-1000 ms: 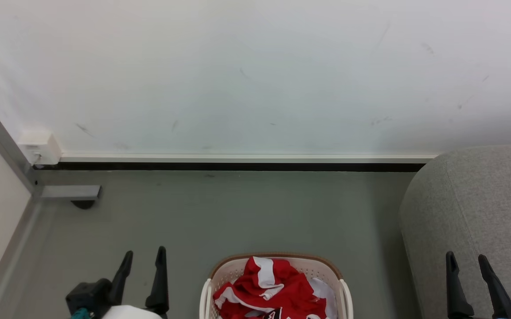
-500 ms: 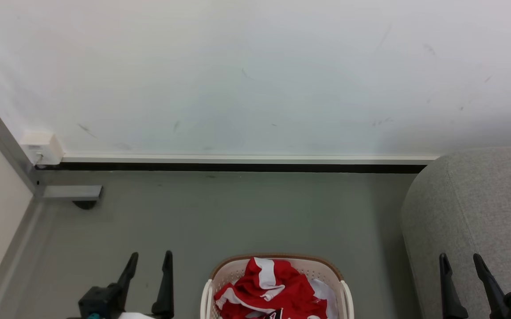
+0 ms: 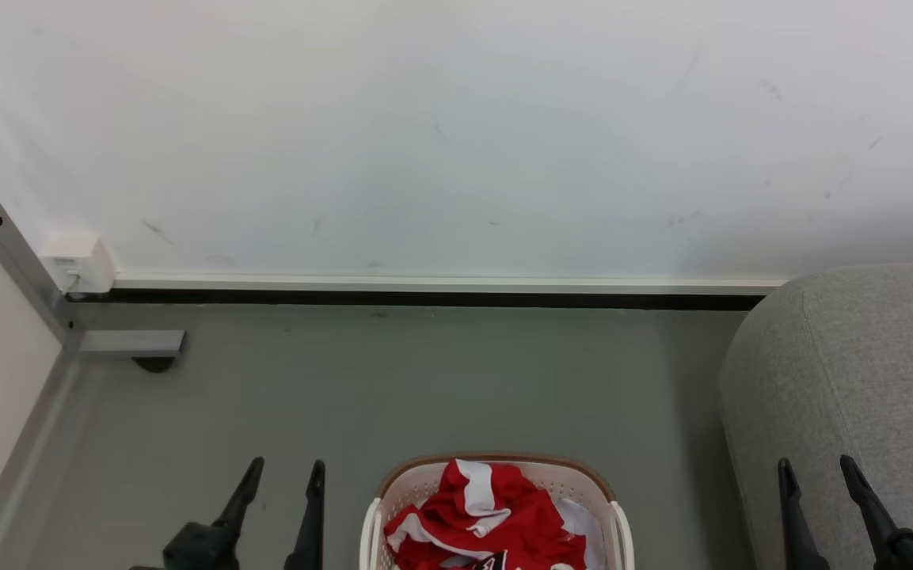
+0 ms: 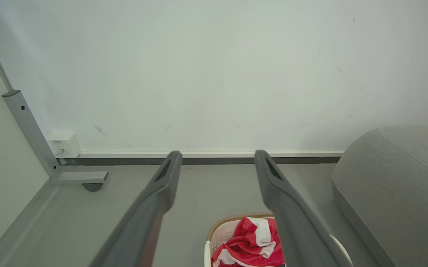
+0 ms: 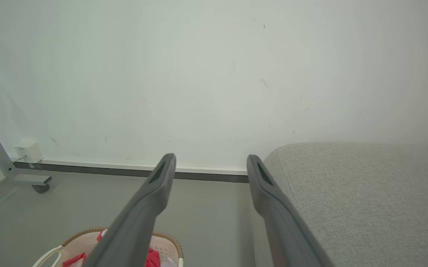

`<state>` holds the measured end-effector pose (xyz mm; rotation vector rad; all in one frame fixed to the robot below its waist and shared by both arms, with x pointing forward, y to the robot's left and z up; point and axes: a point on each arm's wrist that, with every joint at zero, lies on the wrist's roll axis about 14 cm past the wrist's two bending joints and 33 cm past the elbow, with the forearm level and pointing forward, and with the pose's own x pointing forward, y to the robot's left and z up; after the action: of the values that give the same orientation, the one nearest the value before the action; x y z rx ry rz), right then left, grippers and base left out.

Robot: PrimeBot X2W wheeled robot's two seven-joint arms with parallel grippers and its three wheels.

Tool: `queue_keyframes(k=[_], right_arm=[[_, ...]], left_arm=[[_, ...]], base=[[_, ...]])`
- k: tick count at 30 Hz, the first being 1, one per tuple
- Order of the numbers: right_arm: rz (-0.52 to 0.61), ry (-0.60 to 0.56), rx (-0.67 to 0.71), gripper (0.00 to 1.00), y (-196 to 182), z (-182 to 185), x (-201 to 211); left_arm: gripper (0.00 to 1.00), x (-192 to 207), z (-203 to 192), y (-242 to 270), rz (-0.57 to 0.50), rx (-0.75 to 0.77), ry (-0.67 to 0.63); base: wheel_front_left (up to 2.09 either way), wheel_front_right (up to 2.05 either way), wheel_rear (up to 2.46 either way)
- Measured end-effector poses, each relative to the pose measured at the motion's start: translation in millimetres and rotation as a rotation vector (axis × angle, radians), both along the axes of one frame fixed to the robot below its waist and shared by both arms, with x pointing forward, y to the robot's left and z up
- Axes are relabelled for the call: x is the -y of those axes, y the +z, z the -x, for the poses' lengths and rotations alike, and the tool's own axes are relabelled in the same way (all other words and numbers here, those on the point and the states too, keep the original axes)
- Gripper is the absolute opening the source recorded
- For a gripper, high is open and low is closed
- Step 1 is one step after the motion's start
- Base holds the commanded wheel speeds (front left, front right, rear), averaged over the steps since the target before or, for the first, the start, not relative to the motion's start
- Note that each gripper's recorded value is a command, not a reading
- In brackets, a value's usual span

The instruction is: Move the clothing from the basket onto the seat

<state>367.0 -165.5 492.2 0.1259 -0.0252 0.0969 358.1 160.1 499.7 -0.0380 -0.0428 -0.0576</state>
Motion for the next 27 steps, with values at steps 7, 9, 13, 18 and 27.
queue_keyframes(k=[7, 9, 13, 18, 27], right_arm=[[0.032, 0.008, 0.009, 1.00, -0.3, 1.5, -1.4], [0.035, 0.008, 0.010, 1.00, -0.6, 1.6, -1.5], [0.034, 0.008, 0.012, 1.00, -0.6, 1.7, -1.4], [0.032, 0.005, 0.009, 1.00, -1.5, 2.3, -0.2], [0.006, -0.005, -0.003, 1.00, -5.0, 3.4, 1.9]], left_arm=[[1.00, 0.9, 2.3, -3.1, -0.012, 0.001, 0.000], [1.00, 0.6, 2.6, -3.9, -0.024, 0.001, -0.001], [1.00, -0.2, 3.1, -5.4, -0.037, 0.000, 0.001], [1.00, -0.9, 3.1, -8.7, -0.030, -0.011, 0.002], [1.00, -0.4, 2.4, -10.9, -0.024, -0.018, 0.000]], base=[[0.00, 0.00, 0.00], [0.00, 0.00, 0.00], [0.00, 0.00, 0.00], [0.00, 0.00, 0.00], [0.00, 0.00, 0.00]])
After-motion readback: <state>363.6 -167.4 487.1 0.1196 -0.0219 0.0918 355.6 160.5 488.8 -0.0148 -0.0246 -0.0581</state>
